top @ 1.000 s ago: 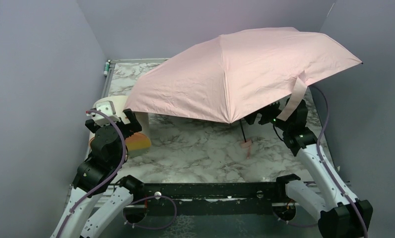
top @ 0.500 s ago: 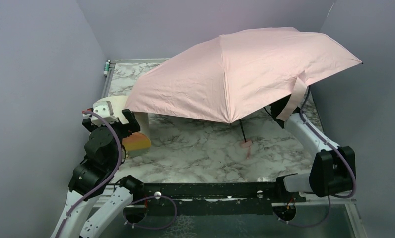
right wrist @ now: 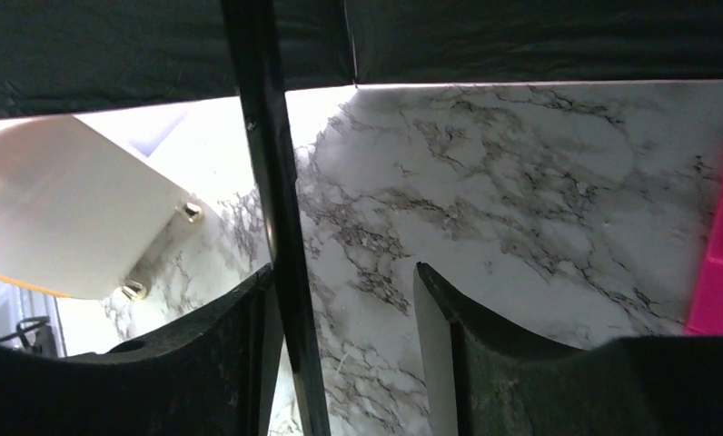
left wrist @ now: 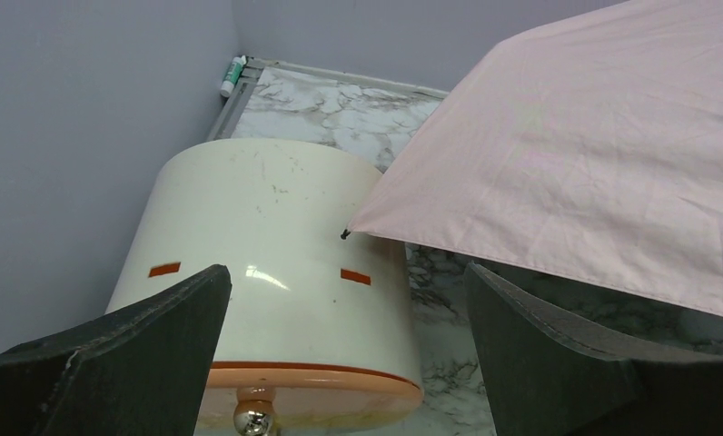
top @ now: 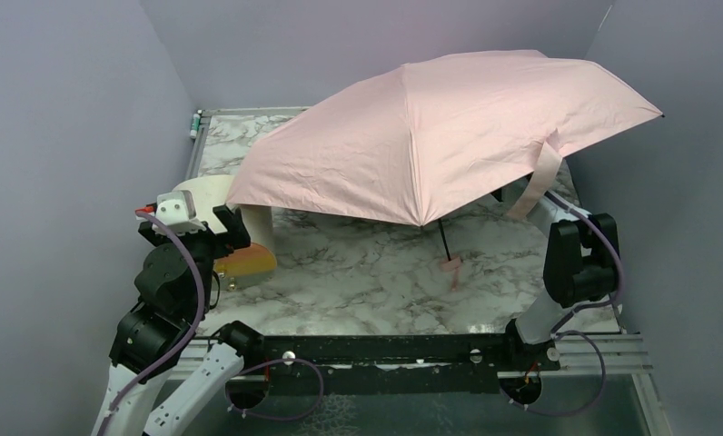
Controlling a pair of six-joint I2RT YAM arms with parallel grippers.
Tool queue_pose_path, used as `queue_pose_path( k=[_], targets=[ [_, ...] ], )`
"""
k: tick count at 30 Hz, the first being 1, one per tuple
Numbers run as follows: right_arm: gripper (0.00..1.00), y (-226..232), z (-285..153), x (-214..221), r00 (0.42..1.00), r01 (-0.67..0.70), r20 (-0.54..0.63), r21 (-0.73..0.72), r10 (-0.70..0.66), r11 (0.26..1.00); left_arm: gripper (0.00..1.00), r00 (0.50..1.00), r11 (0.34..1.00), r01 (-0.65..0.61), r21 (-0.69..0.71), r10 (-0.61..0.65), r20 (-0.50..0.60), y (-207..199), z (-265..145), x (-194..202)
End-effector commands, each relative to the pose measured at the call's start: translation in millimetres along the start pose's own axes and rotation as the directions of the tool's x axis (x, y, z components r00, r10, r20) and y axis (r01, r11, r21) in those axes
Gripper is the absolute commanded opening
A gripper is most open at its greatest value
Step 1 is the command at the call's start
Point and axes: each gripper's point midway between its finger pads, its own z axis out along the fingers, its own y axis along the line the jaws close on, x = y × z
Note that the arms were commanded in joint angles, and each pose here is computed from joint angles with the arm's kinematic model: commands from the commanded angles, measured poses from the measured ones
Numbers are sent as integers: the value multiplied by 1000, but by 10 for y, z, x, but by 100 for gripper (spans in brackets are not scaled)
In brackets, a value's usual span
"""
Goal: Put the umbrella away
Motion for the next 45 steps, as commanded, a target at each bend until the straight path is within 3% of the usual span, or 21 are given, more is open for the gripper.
queue_pose_path(
  k=[1,8,17,25,31,36,42,45],
  targets=[
    [54,98,136,-150,999,37,19,-77,-35,996,99,1000,999,-25,37,25,-2,-17,-72,-53],
    [32,124,174,-246,998,30,48,-74,-26,997,99,1000,999,-16,43,16,1,-38,-73,-99],
    [1,153,0,-802,973,-20,230,51,8,998,99,1000,998,-11,59,12,-9,-98,-44,-111],
    [1,173,-338,-1345,901,-133,431,179,43,975,99,1000,997,-15,71,16,-18,-126,-33,-76],
    [1,353,-573,-1583,835,-220,538,136,114,966,99,1000,971,-12,238,16,-15,-458,-33,-99],
    [1,705,-609,-1721,824,-228,528,-23,205,974,99,997,851,53,522,-11,-83,-1160,-14,10],
    [1,1071,-701,-1759,821,-246,482,-186,306,951,99,982,594,185,783,-76,-174,-1969,-78,31],
    [1,1241,-783,-1767,814,-249,475,-236,335,939,99,979,504,201,840,-88,-182,-2236,-38,-82]
  ],
)
